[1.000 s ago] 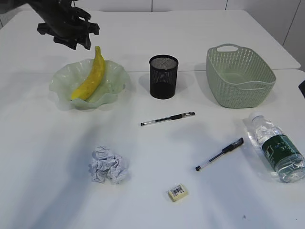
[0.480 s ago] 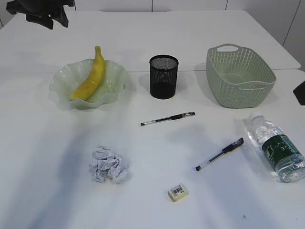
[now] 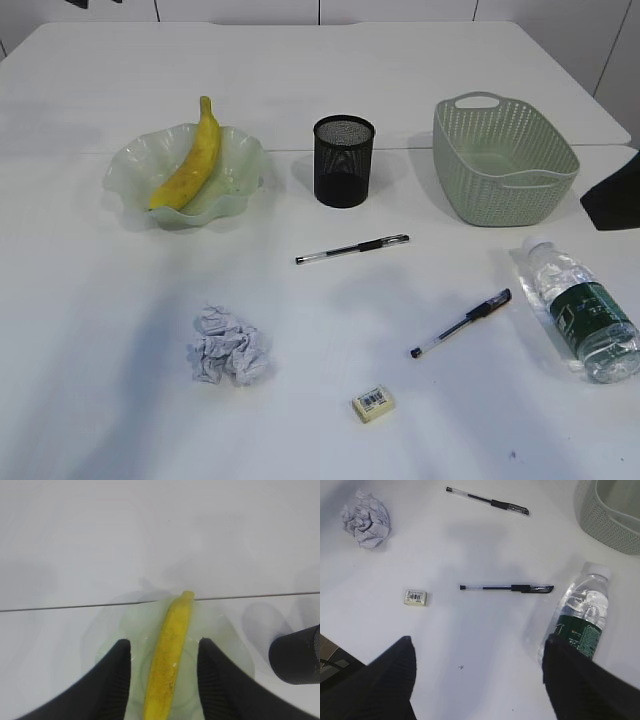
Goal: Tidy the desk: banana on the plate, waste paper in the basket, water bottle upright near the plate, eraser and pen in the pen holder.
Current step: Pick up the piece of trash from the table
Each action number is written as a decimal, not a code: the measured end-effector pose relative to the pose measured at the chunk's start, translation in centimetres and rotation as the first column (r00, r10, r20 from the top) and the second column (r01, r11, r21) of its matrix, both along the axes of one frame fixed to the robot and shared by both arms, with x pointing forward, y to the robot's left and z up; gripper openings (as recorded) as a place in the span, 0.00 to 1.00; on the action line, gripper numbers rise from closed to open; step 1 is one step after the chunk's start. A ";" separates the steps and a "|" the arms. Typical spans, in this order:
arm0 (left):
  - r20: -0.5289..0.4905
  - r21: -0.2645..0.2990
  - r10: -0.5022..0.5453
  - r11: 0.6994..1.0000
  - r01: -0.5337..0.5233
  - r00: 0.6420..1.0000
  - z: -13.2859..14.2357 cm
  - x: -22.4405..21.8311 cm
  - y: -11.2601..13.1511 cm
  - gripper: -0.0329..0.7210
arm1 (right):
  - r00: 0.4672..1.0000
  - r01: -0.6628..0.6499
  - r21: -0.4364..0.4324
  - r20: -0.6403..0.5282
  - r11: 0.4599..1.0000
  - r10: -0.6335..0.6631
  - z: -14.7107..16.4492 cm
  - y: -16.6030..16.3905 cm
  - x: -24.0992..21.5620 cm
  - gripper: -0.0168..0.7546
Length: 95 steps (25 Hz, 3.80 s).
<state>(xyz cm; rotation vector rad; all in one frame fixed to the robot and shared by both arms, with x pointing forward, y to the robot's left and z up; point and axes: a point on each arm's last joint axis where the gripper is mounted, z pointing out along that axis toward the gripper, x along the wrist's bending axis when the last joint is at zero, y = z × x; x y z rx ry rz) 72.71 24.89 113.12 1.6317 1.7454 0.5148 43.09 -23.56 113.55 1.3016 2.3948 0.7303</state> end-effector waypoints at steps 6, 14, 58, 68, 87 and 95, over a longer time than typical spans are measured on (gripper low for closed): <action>0.032 -0.002 0.011 1.000 -0.011 0.999 2.6 -1.5 0.8 0.46 | 1.000 -0.018 0.011 0.001 1.000 0.018 0.0 0.2 0.0 0.78; 0.147 0.048 0.056 0.997 -0.064 0.988 8.1 -5.0 3.5 0.46 | 1.000 -0.021 0.049 0.003 0.999 0.021 0.2 0.5 0.0 0.78; 0.460 0.203 0.111 0.953 -0.226 0.881 23.6 -27.3 6.1 0.46 | 0.968 -0.211 0.139 -0.104 0.968 0.226 -2.4 4.4 5.9 0.78; 0.342 0.245 0.103 0.950 -0.194 0.934 21.0 -29.5 6.1 0.46 | 0.897 -0.370 0.120 -0.213 0.921 0.387 -5.7 10.0 6.8 0.78; 0.329 0.250 0.103 0.949 -0.192 0.939 20.3 -31.6 6.2 0.46 | 0.848 -0.418 0.117 -0.304 0.901 0.434 -9.8 14.8 11.4 0.78; 0.330 0.250 0.103 0.949 -0.192 0.938 20.3 -31.6 6.2 0.46 | 0.809 -0.520 0.071 -0.279 0.851 0.518 -10.9 19.6 12.6 0.78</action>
